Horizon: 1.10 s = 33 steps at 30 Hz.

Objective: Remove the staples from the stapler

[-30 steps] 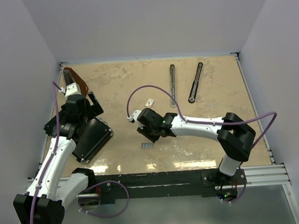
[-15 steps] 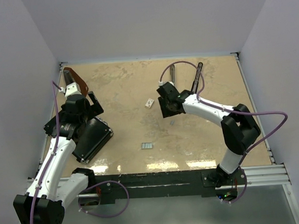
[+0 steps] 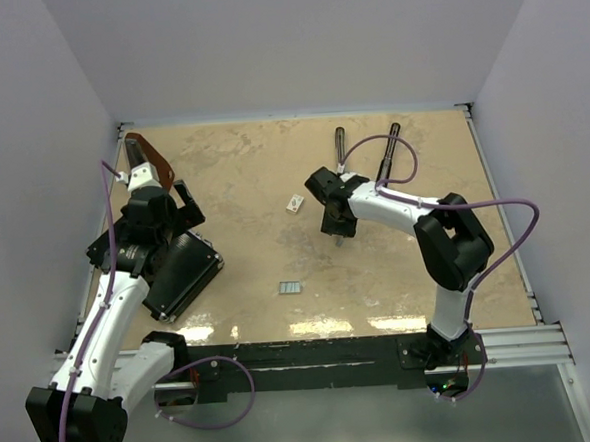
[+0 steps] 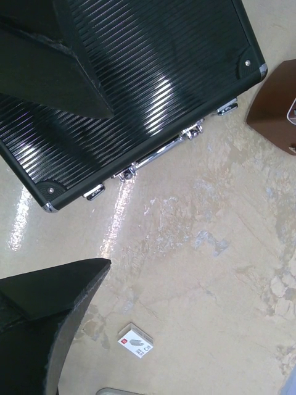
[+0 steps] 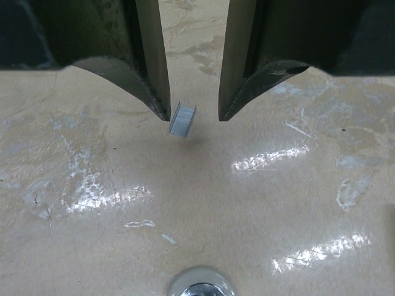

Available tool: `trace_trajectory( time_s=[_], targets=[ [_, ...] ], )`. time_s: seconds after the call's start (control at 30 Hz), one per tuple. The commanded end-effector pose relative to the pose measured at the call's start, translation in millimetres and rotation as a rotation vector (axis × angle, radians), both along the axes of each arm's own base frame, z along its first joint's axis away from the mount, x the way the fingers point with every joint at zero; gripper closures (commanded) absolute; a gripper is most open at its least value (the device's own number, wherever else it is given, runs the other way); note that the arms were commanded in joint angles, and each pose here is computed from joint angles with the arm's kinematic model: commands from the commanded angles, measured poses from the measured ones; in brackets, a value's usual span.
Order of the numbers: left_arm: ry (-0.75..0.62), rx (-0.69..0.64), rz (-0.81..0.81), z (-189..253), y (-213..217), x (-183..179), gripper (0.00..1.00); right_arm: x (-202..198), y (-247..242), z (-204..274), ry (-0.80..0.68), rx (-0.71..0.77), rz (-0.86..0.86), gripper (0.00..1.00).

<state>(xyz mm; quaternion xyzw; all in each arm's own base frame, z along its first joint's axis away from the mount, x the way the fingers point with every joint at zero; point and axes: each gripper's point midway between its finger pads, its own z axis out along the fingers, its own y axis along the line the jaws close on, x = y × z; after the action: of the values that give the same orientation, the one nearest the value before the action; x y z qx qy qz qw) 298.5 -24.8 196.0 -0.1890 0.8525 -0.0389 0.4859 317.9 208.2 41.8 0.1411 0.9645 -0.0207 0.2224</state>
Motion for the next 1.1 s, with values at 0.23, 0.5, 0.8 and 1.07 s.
trace_trajectory(
  time_s=[0.23,0.5,0.8,1.07],
  targets=[
    [-0.046,-0.008,-0.012,9.2,-1.0,3.1,0.00,4.6,-7.5,-5.8,-0.026,-0.016,-0.155,0.57],
    [-0.046,-0.011,-0.013,9.2,-1.6,3.1,0.00,0.7,-10.7,-6.6,-0.023,-0.017,-0.196,0.57],
    [-0.048,-0.006,-0.011,9.5,-0.7,3.3,0.00,-6.3,-15.2,-21.2,0.013,-0.041,-0.237,0.57],
    [-0.046,-0.006,-0.012,9.1,-1.0,3.5,0.01,-9.0,-14.8,-28.0,0.026,-0.038,-0.240,0.59]
  ],
)
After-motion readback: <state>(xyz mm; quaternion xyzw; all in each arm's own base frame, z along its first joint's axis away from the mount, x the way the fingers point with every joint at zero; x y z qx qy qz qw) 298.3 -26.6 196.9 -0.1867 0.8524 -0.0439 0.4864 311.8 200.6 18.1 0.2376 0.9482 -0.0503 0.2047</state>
